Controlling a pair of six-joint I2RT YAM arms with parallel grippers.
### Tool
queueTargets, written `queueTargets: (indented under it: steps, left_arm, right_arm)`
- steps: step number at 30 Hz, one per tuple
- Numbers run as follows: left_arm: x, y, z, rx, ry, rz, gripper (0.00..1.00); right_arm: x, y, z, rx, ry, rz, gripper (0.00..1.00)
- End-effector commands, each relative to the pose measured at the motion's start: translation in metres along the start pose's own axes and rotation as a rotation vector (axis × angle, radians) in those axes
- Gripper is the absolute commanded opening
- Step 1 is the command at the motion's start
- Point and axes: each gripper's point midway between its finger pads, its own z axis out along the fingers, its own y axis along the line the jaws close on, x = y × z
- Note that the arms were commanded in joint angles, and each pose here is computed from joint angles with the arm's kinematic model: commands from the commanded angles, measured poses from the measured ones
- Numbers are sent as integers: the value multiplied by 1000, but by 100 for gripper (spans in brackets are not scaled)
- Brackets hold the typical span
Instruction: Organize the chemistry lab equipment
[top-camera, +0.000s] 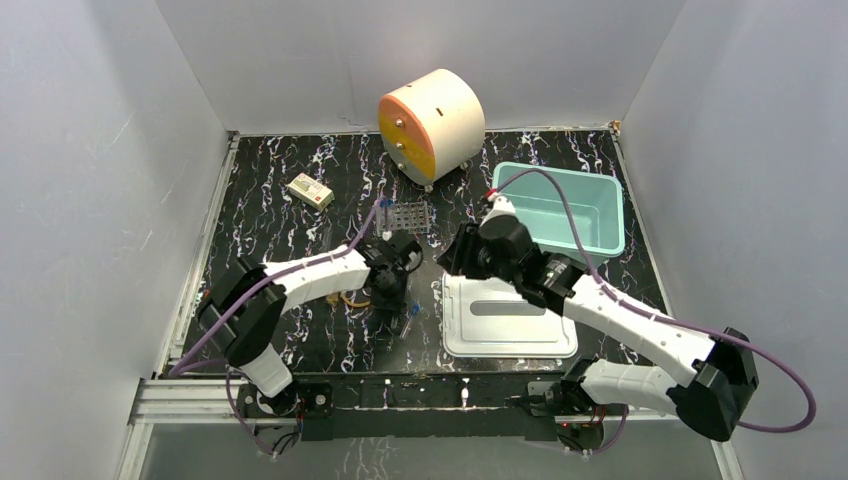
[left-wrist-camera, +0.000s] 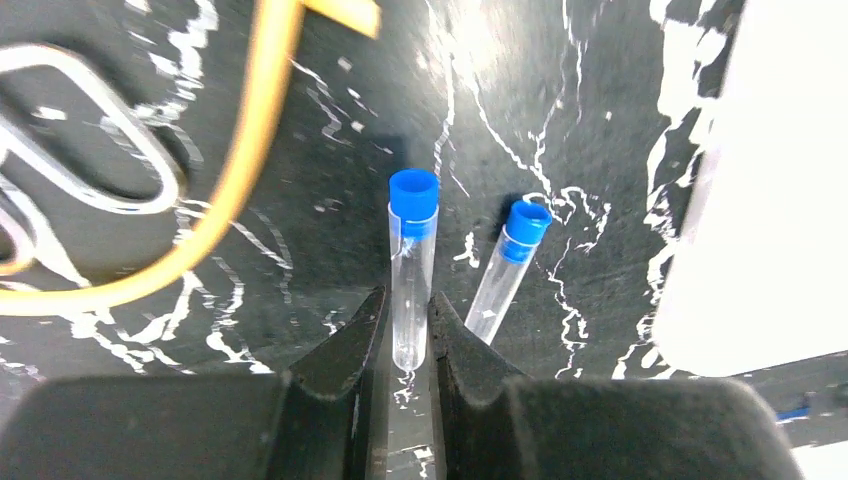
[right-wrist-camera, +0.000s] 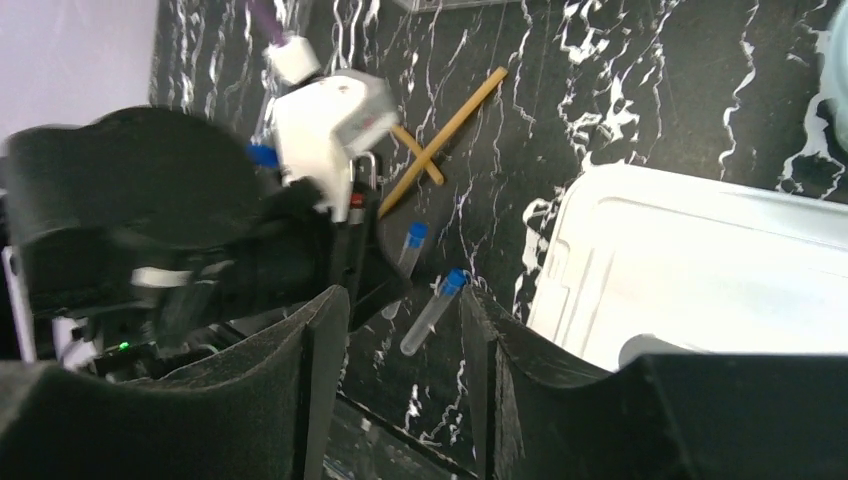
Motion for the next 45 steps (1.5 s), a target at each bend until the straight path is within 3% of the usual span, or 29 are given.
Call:
queueTargets:
  steps: [1,10,19,25,40,45]
  left_arm:
    - [-60,2,-51,126,-224,-65,4]
    - [-101,-22,-146,373,-488,50,6]
    - [-110,-44,-205,522,-618,144,7]
    - [-107,-49,-211,552,-622,174,7]
    - [-92,-51,-205,579,-564,228,6]
    - [-89,-50,-200,575,-552,235,6]
  right_arm:
    - [-48,30,-2,-222,12,155,53]
    - [-81,68,-2,-326,63,48,57]
    - [-78,87,-6,-399,150,35,61]
    - [-77,88,2,-395,171,32,64]
    - [-69,90,20,-404,227,38,50]
    - [-64,95,20,-442,254,49,39]
